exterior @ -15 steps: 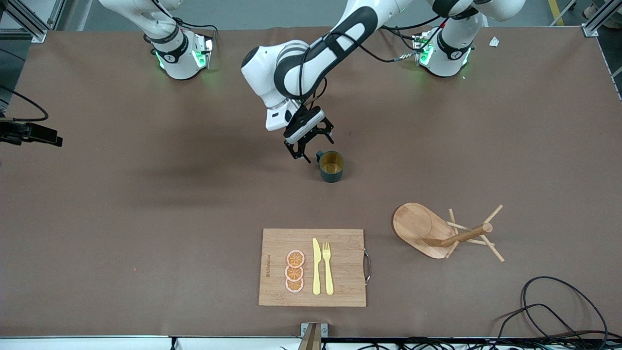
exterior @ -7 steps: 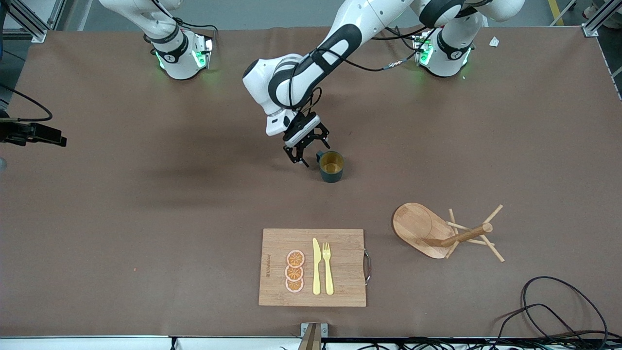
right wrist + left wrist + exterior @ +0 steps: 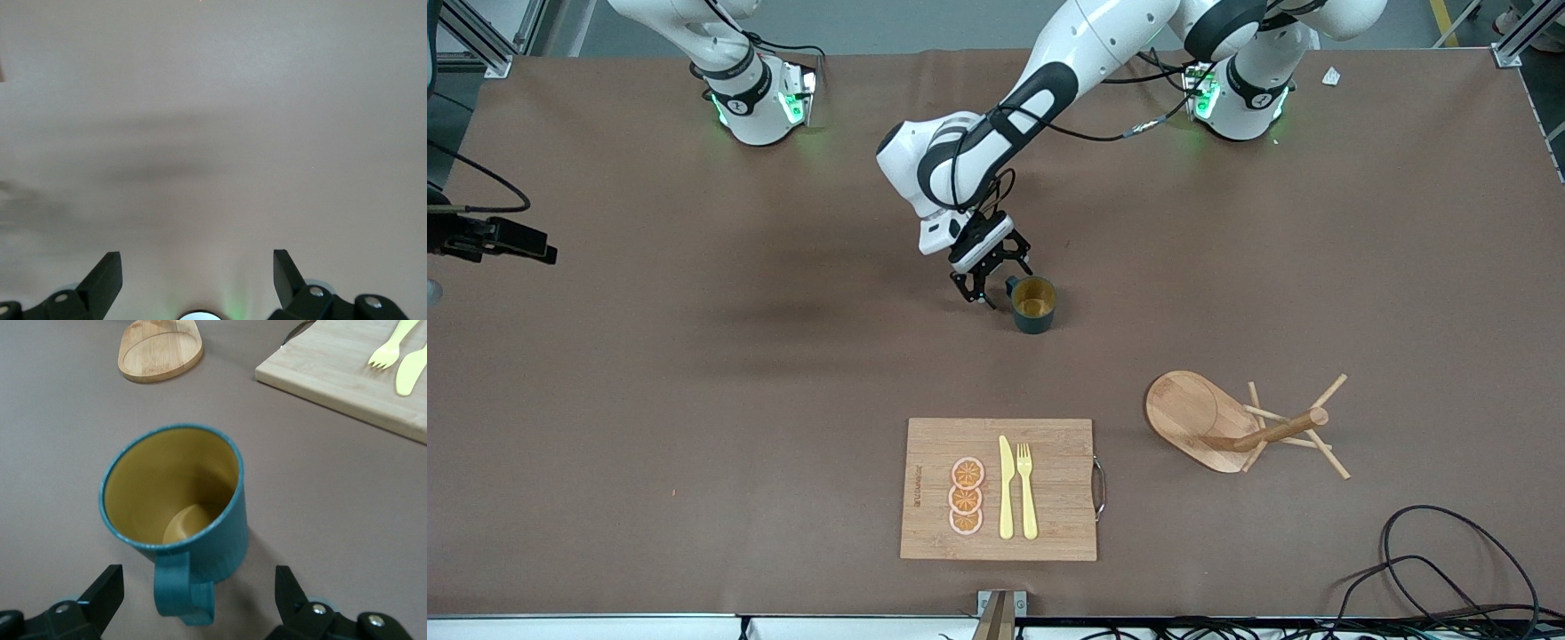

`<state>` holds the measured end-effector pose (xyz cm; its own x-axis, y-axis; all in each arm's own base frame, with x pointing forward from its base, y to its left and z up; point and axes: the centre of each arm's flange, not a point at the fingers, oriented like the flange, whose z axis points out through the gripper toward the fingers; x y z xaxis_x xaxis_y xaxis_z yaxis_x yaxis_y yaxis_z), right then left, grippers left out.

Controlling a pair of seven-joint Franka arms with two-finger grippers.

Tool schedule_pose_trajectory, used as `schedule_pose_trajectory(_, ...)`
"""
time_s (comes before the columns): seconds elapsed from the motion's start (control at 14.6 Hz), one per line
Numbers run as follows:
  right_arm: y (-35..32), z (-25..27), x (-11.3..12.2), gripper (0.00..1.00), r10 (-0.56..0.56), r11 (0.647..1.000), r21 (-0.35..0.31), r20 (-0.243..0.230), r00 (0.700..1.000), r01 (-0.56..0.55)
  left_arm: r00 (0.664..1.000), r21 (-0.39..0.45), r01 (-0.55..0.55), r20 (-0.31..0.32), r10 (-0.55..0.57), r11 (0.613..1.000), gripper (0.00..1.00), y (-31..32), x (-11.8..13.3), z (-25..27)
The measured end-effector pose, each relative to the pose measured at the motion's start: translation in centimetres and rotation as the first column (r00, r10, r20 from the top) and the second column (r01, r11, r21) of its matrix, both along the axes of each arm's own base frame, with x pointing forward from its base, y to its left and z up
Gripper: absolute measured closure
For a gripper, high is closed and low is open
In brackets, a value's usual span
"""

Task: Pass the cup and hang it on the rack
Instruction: 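Lower the left gripper and grasp the teal mug by its handle, then lift the teal mug with the left gripper toward the wooden rack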

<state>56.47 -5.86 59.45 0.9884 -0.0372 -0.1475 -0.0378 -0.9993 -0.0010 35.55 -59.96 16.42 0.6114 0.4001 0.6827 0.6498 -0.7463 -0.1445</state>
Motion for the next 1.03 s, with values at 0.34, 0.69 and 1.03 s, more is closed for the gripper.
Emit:
schedule_pose_trajectory(0.34, 0.2, 3.6, -2.8, 0.00, 0.004, 1.000, -0.001, 0.053, 0.999, -0.004, 1.000, 0.016, 0.001, 0.015, -0.001, 1.000, 0.06, 0.3, -0.2, -1.6)
schedule_pose_trajectory(0.69, 0.2, 5.4, -4.3, 0.00, 0.002, 1.000, -0.001, 0.075, 0.997, -0.002, 1.000, -0.002, -0.009, 0.025, 0.009, 1.000, 0.23, 0.2, -0.3, -2.4)
schedule_pose_trajectory(1.03, 0.0, 5.4, -4.6, 0.00, -0.003, 1.000, 0.000, 0.062, 0.998, 0.003, 1.000, -0.003, -0.005, 0.027, 0.005, 1.000, 0.63, 0.2, -0.4, -2.6)
